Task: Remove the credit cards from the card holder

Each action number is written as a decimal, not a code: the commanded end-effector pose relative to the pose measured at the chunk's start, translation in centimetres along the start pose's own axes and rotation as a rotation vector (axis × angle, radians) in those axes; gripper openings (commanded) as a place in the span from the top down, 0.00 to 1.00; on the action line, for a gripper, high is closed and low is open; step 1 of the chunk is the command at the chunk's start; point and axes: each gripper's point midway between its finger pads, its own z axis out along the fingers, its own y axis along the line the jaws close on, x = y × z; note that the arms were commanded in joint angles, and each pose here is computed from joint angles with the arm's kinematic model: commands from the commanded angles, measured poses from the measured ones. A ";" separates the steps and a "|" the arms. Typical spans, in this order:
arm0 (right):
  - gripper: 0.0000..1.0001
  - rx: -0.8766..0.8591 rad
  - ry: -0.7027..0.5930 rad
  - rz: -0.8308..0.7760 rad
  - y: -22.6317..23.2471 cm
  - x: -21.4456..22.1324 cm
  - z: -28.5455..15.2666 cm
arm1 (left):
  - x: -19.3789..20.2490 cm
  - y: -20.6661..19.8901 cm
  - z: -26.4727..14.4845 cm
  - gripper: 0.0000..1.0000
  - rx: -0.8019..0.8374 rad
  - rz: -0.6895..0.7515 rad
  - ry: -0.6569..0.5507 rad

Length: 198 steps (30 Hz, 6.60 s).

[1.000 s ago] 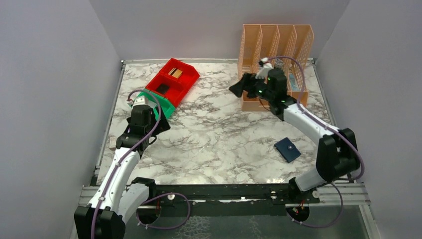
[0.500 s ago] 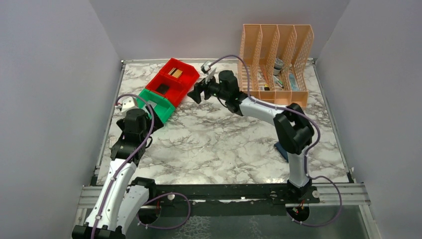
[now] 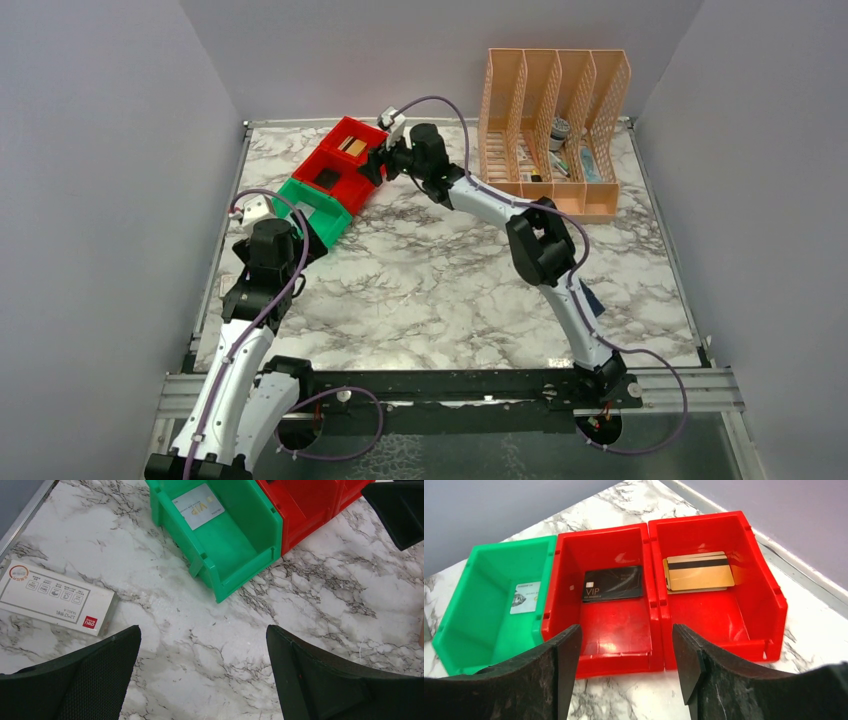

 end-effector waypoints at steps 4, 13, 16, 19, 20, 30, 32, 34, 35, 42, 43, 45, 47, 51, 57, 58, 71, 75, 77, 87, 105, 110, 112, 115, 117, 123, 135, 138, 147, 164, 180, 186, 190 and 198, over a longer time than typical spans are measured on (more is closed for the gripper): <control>0.35 -0.031 0.101 0.010 -0.5 3.7 2.4 | 0.1 0.6 0.2 0.01 -0.026 -0.004 -0.008; 0.39 -0.022 0.163 -0.001 -0.9 7.0 3.7 | 0.3 0.5 0.4 0.01 -0.023 0.001 0.006; 0.42 -0.005 0.179 -0.025 -1.1 7.6 3.9 | 0.4 0.4 0.4 0.01 -0.021 0.001 0.009; 0.46 0.026 0.195 -0.082 -0.9 8.2 4.2 | 0.5 0.4 0.5 0.01 -0.019 0.003 0.016; 0.47 0.033 0.195 -0.093 -0.8 8.3 4.3 | 0.6 0.3 0.5 0.01 -0.019 0.003 0.018; 0.71 0.125 0.207 -0.095 -1.5 7.8 3.4 | 0.5 0.3 0.5 0.01 -0.016 0.007 0.019; 0.76 0.172 0.206 -0.086 -2.0 7.4 2.5 | 0.5 0.3 0.5 0.01 -0.017 0.008 0.019; 0.77 0.193 0.199 -0.081 -2.0 7.2 1.4 | 0.5 0.3 0.5 0.01 -0.016 0.005 0.016; 0.77 0.194 0.200 -0.078 -1.7 7.1 0.8 | 0.5 0.3 0.4 0.01 -0.016 0.004 0.014; 0.83 0.245 0.246 0.066 -0.2 6.2 -4.3 | 0.8 0.2 0.7 0.01 -0.013 0.012 0.032; 0.83 0.263 0.258 0.106 0.1 6.4 -5.3 | 0.9 0.2 0.7 0.01 -0.011 0.013 0.036; 0.83 0.341 0.285 0.218 0.2 7.3 -7.6 | 1.0 0.1 0.7 0.01 -0.008 0.013 0.040; 0.82 0.363 0.294 0.303 1.0 8.1 -9.5 | 1.1 0.2 0.8 0.01 -0.011 0.013 0.041; 0.82 0.418 0.324 0.352 2.0 9.4 -12.8 | 1.3 0.2 0.9 0.01 -0.014 0.016 0.053; 0.82 0.439 0.355 0.385 3.3 10.9 -16.2 | 1.7 -0.1 1.2 0.01 -0.006 0.025 0.075; 0.82 0.443 0.370 0.391 3.6 11.3 -16.6 | 1.7 -0.1 1.2 0.01 -0.007 0.024 0.075; 0.82 0.440 0.498 0.504 7.4 14.1 -21.8 | 2.2 -0.4 1.4 0.01 0.006 0.032 0.103; 0.82 0.445 0.517 0.505 7.7 14.2 -23.1 | 2.4 -0.5 1.4 0.01 0.013 0.034 0.113; 0.82 0.446 0.539 0.514 8.0 14.6 -23.7 | 2.5 -0.5 1.5 0.01 0.013 0.034 0.114; 0.82 0.559 0.549 0.481 6.9 15.6 -27.2 | 3.2 -1.0 1.8 0.01 0.033 0.044 0.153; 0.36 0.575 0.368 0.391 5.1 5.1 -30.5 | 3.5 -1.5 1.7 0.01 0.067 0.051 0.170; 0.37 0.746 0.234 0.673 -2.6 6.4 -39.1 | 3.3 -1.8 1.5 0.01 0.085 0.050 0.167; 0.37 0.901 0.266 0.798 -4.9 8.5 -43.2 | 3.3 -1.9 1.5 0.01 0.088 0.048 0.165; 0.37 1.012 0.307 0.873 -6.7 10.9 -46.9 | 3.4 -2.0 1.4 0.01 0.099 0.047 0.166; 0.37 1.082 0.345 0.929 -7.5 12.7 -48.6 | 3.3 -2.2 1.4 0.01 0.107 0.048 0.167; 0.38 1.311 0.399 1.017 -8.4 16.8 -51.9 | 3.6 -2.6 1.4 0.01 0.128 0.053 0.184; 0.36 1.577 0.567 1.190 -3.9 21.8 -56.2 | 3.7 -2.6 1.4 0.01 0.131 0.055 0.188; 0.36 1.481 0.610 1.303 -1.2 23.3 -55.0 | 3.6 -2.6 1.4 0.01 0.129 0.054 0.182; 0.38 1.099 0.635 1.405 6.1 23.8 -49.0 | 3.7 -2.8 1.3 0.01 0.143 0.052 0.189; 0.35 1.051 0.759 1.058 6.8 21.2 -48.6 | 4.5 -3.0 0.9 0.01 0.171 0.057 0.216; 0.41 0.479 0.714 1.198 13.3 19.4 -43.5 | 4.8 -3.2 1.3 0.01 0.173 0.065 0.241; 0.40 0.502 0.803 1.107 13.0 19.3 -44.1 | 5.1 -3.3 1.3 0.01 0.175 0.068 0.251; 0.42 0.494 0.897 1.102 14.2 21.8 -45.8 | 5.0 -3.3 1.3 0.01 0.177 0.067 0.249; 0.62 0.303 0.865 1.152 17.0 21.4 -41.1 | 5.0 -7.4 -0.5 0.01 0.437 0.159 0.295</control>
